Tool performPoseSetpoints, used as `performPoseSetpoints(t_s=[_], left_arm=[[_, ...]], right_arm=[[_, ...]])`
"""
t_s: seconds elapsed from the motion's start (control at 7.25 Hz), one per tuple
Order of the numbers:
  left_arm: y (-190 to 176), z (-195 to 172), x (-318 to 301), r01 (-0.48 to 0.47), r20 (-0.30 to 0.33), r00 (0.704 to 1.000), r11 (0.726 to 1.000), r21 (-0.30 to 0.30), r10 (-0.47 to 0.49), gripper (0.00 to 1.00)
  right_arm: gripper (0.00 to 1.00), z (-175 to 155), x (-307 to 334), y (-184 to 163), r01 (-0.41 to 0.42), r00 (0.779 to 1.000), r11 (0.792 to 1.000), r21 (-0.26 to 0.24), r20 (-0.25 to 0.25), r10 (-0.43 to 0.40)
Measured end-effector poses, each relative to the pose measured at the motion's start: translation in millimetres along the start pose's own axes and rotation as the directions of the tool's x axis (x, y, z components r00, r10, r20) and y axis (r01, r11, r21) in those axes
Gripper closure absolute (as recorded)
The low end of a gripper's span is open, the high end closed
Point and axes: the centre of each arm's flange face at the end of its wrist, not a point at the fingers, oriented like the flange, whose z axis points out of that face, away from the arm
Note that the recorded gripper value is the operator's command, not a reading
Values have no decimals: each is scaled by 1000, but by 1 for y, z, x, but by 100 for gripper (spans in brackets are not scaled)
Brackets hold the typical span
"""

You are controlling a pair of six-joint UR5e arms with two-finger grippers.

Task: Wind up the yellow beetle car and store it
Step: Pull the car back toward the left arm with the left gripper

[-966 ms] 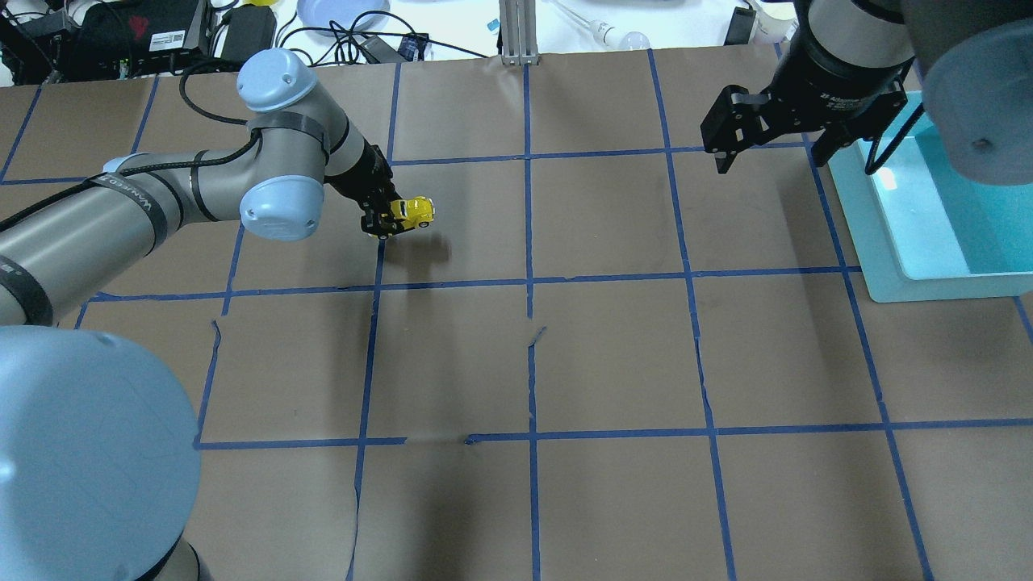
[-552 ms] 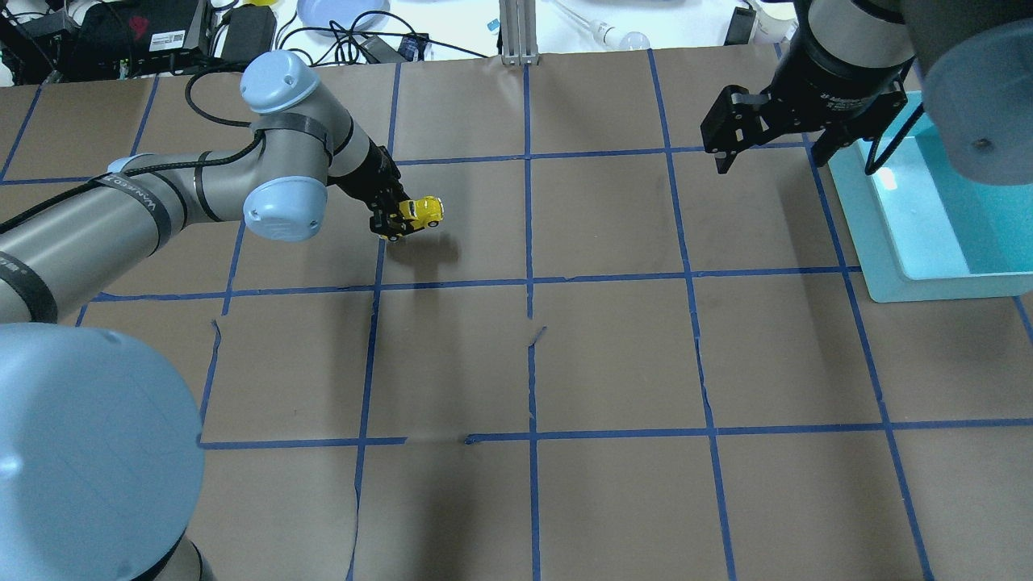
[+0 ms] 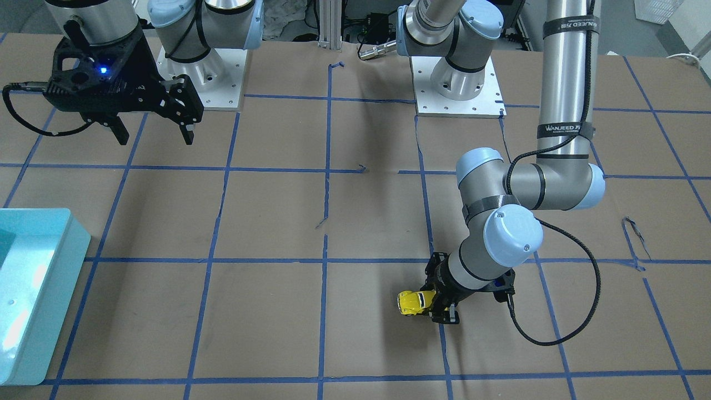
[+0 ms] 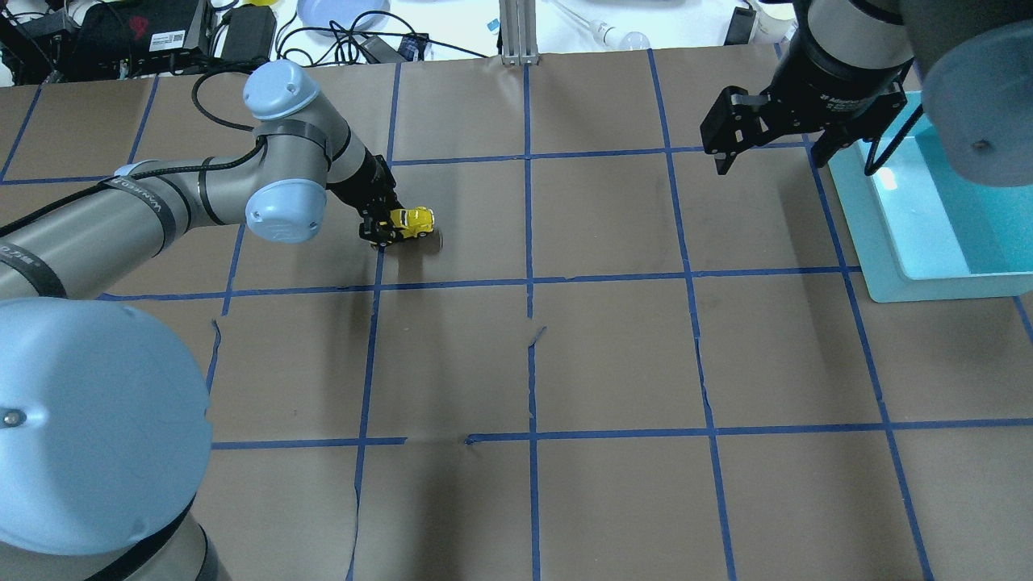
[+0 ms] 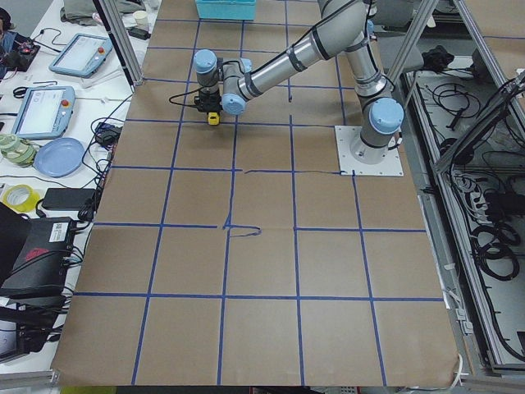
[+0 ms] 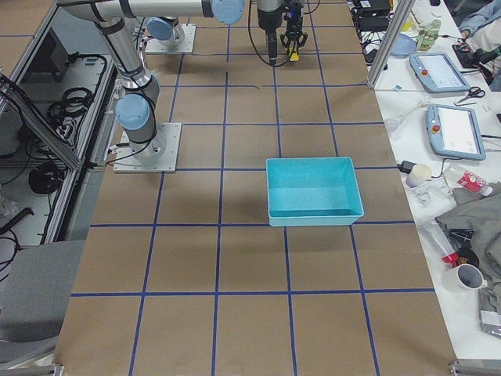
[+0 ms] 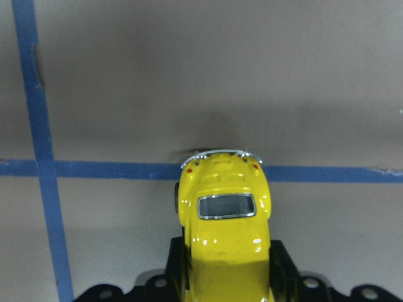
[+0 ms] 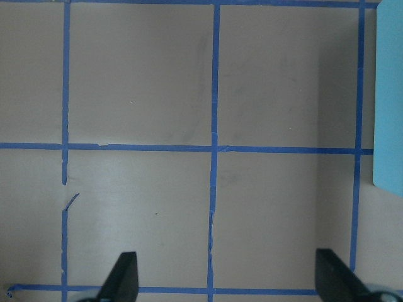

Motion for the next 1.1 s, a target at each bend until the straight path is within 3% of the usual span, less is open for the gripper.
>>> performPoseSetpoints(t_s=[0.28, 1.1], left_arm=[[-20, 1, 3, -8, 2, 1000, 999, 42, 8, 100], [-90, -9, 11, -98, 6, 995, 991, 90, 98, 100]], right_arm=[[0, 0, 0, 0, 0, 1000, 1000, 0, 0, 0], [0, 2, 0, -1, -2, 1000, 1000, -2, 1, 2]])
